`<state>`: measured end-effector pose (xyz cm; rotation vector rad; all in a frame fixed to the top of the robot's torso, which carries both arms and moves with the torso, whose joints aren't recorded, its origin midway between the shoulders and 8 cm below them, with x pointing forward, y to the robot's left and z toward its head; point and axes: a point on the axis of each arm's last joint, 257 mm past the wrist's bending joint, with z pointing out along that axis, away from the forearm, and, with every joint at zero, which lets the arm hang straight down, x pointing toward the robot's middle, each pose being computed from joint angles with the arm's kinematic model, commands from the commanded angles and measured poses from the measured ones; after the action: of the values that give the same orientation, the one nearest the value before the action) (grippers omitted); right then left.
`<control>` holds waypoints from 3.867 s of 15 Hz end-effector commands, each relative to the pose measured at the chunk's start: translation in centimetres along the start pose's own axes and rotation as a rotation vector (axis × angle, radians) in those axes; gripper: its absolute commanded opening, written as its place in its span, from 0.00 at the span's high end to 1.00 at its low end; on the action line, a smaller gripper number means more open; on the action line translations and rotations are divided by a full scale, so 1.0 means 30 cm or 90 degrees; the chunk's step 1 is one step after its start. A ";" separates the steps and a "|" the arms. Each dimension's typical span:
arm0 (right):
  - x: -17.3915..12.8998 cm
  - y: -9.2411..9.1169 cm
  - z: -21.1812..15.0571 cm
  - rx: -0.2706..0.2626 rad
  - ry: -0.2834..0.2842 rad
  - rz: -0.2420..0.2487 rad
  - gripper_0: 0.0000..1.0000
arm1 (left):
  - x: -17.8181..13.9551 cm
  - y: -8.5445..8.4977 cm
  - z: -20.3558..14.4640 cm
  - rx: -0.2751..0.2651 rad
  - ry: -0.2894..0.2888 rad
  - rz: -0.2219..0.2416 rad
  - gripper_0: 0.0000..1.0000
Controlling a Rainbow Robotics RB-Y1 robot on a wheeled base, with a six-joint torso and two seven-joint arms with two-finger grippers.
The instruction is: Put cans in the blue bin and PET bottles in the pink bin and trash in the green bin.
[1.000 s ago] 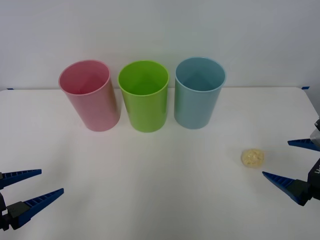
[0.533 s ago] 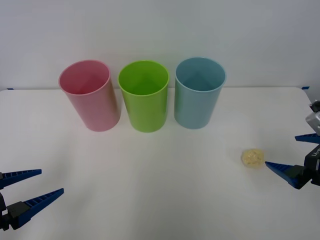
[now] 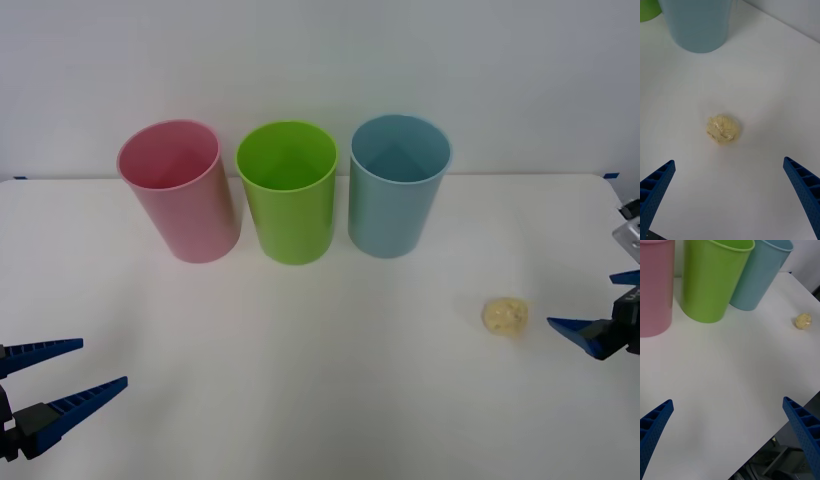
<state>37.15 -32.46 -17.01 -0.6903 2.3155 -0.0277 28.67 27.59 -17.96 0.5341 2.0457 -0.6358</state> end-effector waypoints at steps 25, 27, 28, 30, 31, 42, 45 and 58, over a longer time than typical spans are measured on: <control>0.053 0.012 0.360 -0.024 0.109 0.033 0.00 | 0.000 0.000 0.000 0.000 0.000 0.000 0.00; 0.067 0.015 0.375 -0.025 0.116 0.035 0.00 | 0.000 0.000 0.000 0.000 0.000 0.000 0.00; 0.068 0.013 0.381 -0.022 0.118 0.035 0.00 | 0.000 0.000 0.000 0.000 0.000 0.000 0.00; 0.090 0.001 0.393 -0.006 0.136 0.021 0.00 | 0.000 0.000 0.000 0.000 0.000 0.000 0.00; 0.098 0.012 0.402 -0.012 0.140 0.026 0.00 | 0.000 0.000 0.000 0.000 0.000 0.000 0.00; 0.079 0.013 0.536 -0.017 0.133 0.032 0.00 | 0.000 0.000 0.000 0.000 0.000 0.000 0.00; 0.078 0.021 0.577 -0.017 0.125 0.031 0.00 | 0.000 0.000 0.000 0.000 0.000 0.000 0.00; 0.077 0.025 0.622 -0.020 0.125 0.035 0.00 | 0.000 0.000 0.000 0.000 0.000 0.000 0.00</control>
<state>47.30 -29.78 -32.63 -0.6658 2.5282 -0.0354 28.67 27.59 -17.96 0.5341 2.0457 -0.6358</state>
